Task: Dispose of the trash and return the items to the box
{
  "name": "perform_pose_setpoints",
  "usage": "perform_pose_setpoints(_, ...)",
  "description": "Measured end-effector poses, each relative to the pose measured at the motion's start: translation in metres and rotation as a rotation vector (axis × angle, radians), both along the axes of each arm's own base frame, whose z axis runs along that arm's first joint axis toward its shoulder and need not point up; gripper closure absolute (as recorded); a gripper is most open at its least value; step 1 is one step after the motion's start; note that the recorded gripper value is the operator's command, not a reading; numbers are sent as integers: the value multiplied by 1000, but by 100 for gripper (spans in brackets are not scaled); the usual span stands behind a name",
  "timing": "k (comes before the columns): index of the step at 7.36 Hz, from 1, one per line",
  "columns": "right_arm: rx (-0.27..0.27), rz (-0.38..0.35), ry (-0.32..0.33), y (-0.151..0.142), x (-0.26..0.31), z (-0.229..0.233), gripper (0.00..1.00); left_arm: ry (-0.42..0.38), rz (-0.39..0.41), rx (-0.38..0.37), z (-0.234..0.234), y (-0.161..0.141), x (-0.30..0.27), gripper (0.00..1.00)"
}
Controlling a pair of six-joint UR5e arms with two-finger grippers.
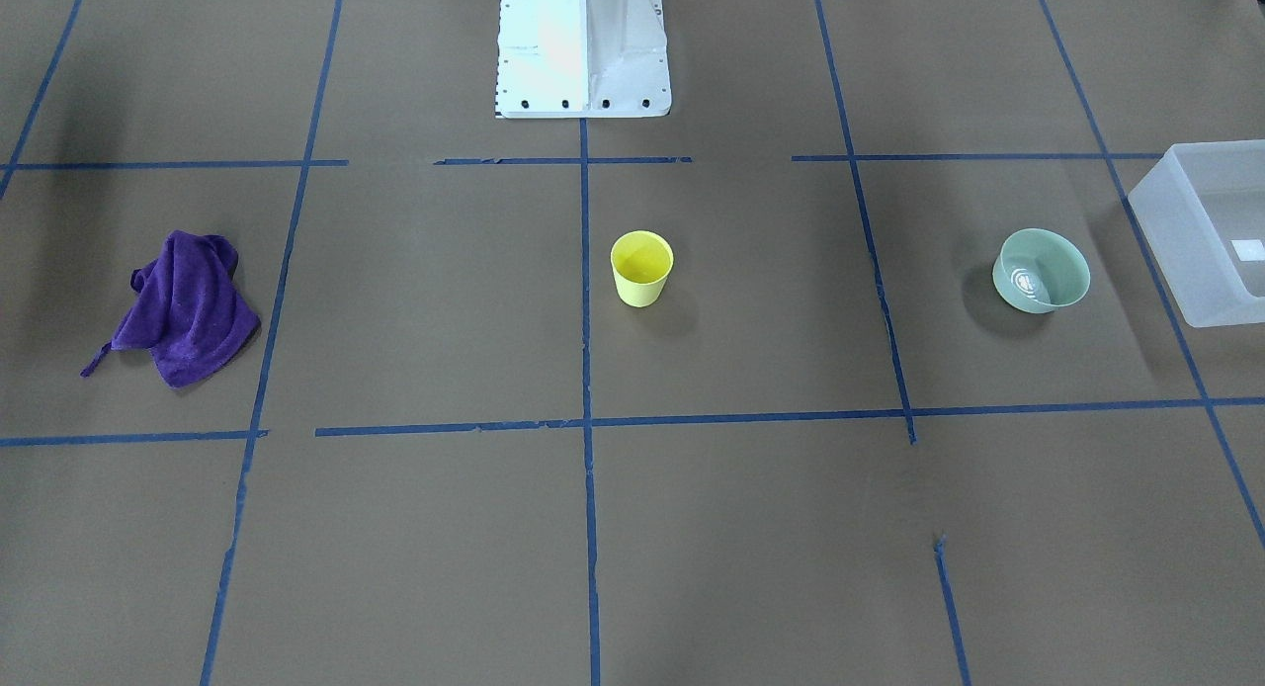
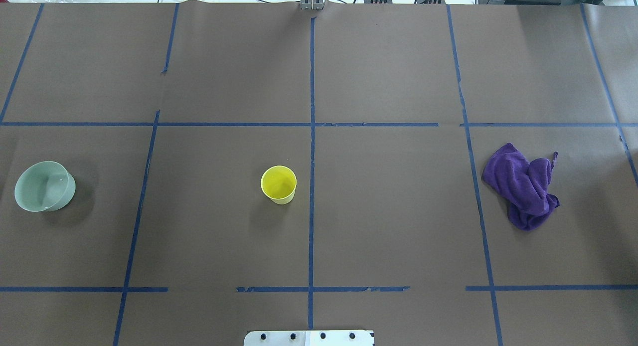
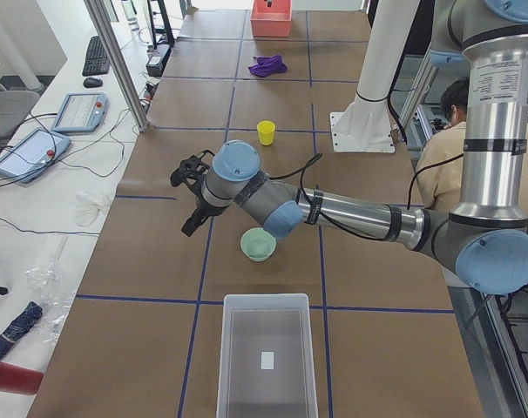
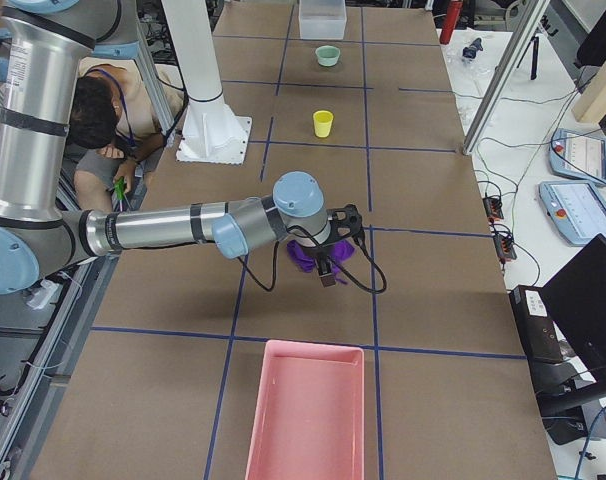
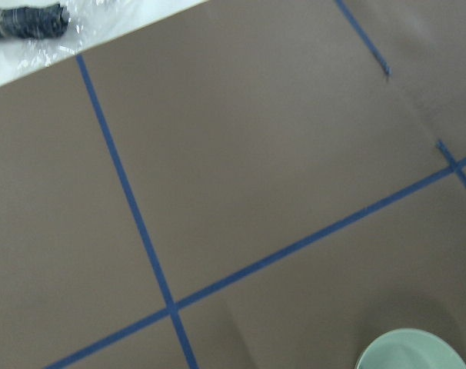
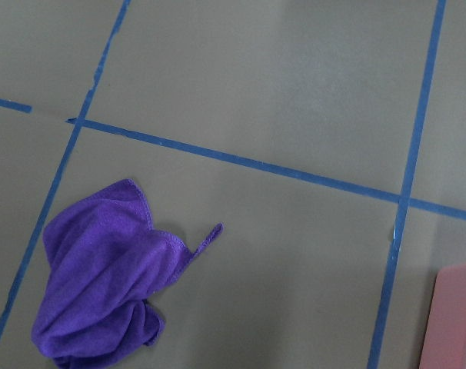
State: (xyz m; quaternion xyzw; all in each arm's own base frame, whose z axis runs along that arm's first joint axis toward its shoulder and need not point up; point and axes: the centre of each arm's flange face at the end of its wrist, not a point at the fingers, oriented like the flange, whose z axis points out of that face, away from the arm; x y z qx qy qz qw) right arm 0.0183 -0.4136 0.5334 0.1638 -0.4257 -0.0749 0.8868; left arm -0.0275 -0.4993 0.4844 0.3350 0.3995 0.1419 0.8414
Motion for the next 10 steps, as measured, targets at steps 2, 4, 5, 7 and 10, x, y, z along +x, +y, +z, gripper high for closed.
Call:
perform_pose_setpoints(2, 20, 3, -3, -9, -1, -4, 0, 181, -57, -83, -48, -1, 49, 0)
perform_pose_setpoints(4, 5, 13, -5, -9, -1, -1, 0, 317, -121, -203, -108, 6, 133, 0)
perform_pose_setpoints(5, -8, 20, -8, -10, -1, 2, 0, 354, -151, -219, -137, 9, 192, 0)
perform_pose_setpoints(7, -18, 26, -10, -11, -1, 3, 0, 372, -158, -342, -210, 16, 307, 0)
perform_pose_setpoints(10, -21, 27, -9, -11, -1, 5, 0, 286, -276, -672, -277, 56, 435, 25)
